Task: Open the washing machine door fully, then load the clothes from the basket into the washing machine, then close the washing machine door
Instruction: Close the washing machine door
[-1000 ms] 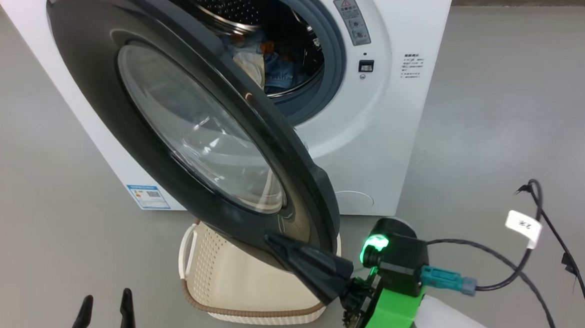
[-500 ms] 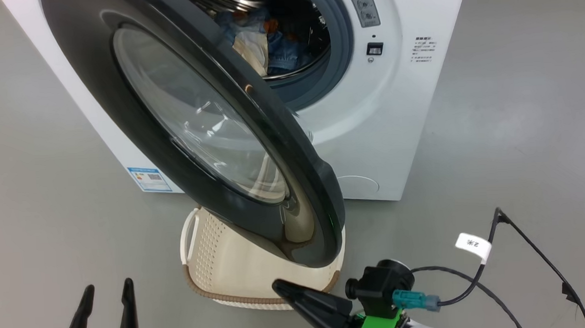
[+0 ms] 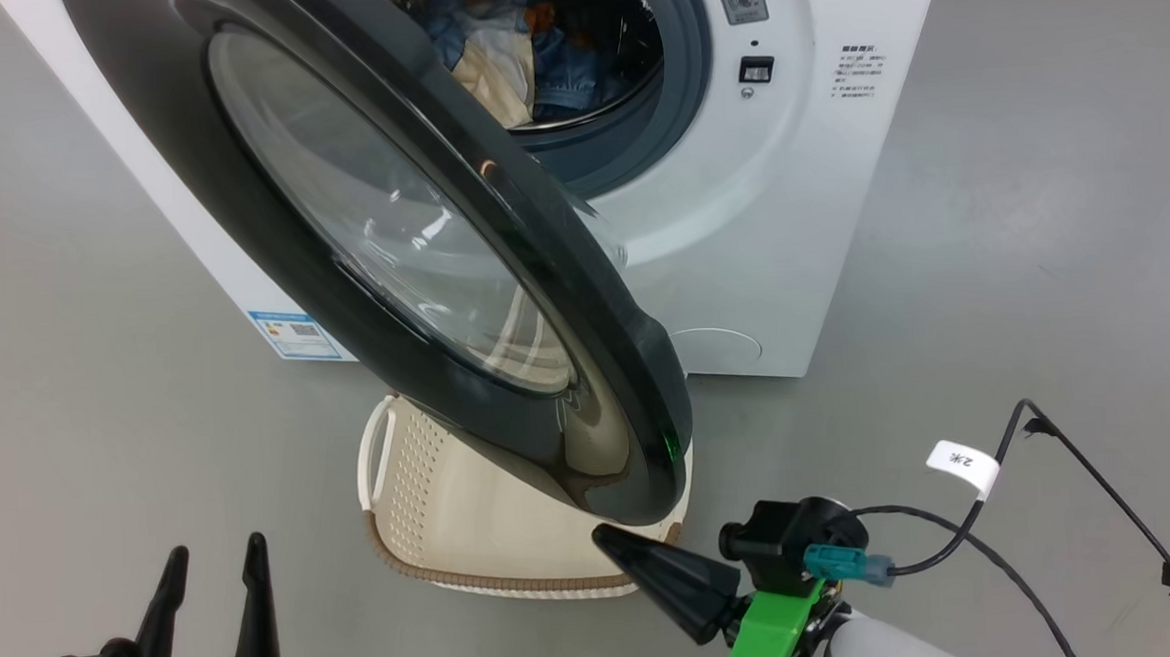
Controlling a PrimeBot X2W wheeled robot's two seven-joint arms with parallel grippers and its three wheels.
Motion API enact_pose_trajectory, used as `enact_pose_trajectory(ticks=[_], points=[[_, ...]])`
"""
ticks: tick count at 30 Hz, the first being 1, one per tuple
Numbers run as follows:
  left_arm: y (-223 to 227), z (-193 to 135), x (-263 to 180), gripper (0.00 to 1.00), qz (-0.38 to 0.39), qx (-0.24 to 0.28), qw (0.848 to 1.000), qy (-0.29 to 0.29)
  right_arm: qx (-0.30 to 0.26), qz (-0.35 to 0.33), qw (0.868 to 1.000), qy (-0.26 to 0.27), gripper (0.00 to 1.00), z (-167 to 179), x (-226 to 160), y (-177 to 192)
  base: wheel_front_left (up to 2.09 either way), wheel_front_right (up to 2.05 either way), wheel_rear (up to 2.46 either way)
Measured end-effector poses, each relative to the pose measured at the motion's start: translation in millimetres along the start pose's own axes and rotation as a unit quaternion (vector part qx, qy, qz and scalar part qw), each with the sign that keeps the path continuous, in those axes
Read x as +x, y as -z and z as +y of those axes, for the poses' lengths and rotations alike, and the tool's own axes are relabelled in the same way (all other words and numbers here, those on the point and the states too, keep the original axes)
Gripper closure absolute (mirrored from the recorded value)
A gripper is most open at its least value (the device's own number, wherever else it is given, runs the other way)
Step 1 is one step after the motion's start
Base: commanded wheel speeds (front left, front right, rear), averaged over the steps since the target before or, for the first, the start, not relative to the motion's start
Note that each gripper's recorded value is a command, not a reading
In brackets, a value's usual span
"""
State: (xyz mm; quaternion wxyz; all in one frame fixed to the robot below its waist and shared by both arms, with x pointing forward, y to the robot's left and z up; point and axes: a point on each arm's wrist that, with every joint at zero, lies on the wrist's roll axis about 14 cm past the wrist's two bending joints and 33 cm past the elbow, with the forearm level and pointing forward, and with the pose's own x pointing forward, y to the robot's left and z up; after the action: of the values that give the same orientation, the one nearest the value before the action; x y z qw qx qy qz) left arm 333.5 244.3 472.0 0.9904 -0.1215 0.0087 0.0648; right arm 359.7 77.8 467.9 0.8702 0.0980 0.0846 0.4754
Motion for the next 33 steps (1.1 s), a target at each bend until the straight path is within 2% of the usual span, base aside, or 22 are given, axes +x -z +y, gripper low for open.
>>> enact_pose_trajectory(ticks=[18, 33], points=[[1.8, -2.8, 7.9, 0.0, 0.003, 0.001, 1.0, 0.004, 0.005, -0.026, 0.997, 0.078, 1.0, -50.5, -1.6, -13.8, 0.0, 0.0, 0.0], [2.9, -9.3, 21.2, 0.0, 0.004, 0.001, 1.0, 0.013, 0.006, -0.086, 0.983, 0.161, 1.0, -121.9, -0.4, -51.8, 0.0, 0.0, 0.0]])
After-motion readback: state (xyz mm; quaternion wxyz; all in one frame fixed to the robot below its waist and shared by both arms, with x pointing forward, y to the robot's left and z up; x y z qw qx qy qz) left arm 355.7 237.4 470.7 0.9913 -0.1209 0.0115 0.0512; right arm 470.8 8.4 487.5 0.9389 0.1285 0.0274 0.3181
